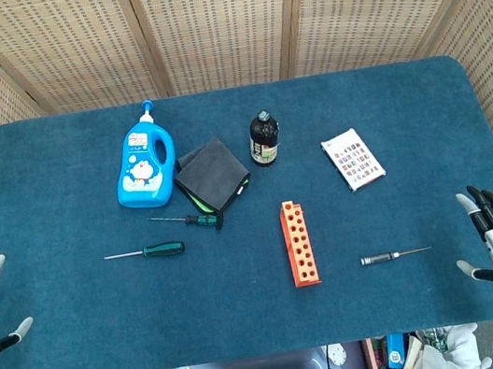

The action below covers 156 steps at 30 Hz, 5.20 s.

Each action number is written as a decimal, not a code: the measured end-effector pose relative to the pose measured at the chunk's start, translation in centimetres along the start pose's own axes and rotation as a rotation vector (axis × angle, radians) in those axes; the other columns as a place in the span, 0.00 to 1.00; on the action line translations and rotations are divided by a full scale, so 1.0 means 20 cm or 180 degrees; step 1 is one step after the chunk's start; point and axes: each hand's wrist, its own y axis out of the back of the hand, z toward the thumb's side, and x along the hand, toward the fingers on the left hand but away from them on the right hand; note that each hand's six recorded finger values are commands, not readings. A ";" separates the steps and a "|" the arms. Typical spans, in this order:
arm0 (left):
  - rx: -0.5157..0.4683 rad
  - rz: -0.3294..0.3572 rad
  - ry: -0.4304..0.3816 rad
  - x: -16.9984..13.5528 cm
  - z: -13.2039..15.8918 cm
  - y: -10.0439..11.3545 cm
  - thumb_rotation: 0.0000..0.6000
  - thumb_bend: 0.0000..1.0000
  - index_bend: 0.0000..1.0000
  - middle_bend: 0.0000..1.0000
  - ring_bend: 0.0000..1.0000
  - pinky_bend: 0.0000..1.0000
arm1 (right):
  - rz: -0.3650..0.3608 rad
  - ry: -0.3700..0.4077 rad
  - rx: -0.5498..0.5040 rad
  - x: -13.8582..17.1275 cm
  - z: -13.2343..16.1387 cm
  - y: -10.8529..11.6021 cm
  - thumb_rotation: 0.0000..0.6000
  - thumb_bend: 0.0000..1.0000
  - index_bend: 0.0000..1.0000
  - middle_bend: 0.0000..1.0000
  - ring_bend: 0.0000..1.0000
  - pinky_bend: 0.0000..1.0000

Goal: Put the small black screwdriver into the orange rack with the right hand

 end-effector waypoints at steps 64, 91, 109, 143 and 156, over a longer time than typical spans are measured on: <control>0.0009 -0.0020 -0.0084 -0.01 0.05 0.00 1.00 0.00 0.00 0.00 0.00 0.00 | 0.1075 0.0457 -0.0647 -0.28 0.49 -0.54 1.00 0.23 0.41 0.00 0.00 0.00; 0.0018 -0.0039 -0.0104 0.00 0.06 -0.01 1.00 0.00 0.00 0.00 0.00 0.00 | 0.1318 0.0299 -0.0664 -0.31 0.42 -0.70 1.00 0.29 0.41 0.00 0.00 0.00; 0.0011 -0.0034 -0.0097 0.00 0.06 -0.01 1.00 0.00 0.00 0.00 0.00 0.00 | 0.1296 0.0259 -0.0783 -0.32 0.42 -0.76 1.00 0.29 0.46 0.00 0.00 0.00; -0.0001 -0.0041 -0.0116 0.00 0.06 -0.01 1.00 0.00 0.00 0.00 0.00 0.00 | 0.1186 0.0242 -0.0770 -0.34 0.43 -0.75 1.00 0.29 0.60 0.07 0.00 0.00; -0.0017 -0.0026 -0.0109 0.00 0.06 0.00 1.00 0.00 0.00 0.00 0.00 0.00 | 0.0757 0.0246 -0.1653 -0.44 0.49 -0.42 1.00 0.29 0.61 0.07 0.00 0.00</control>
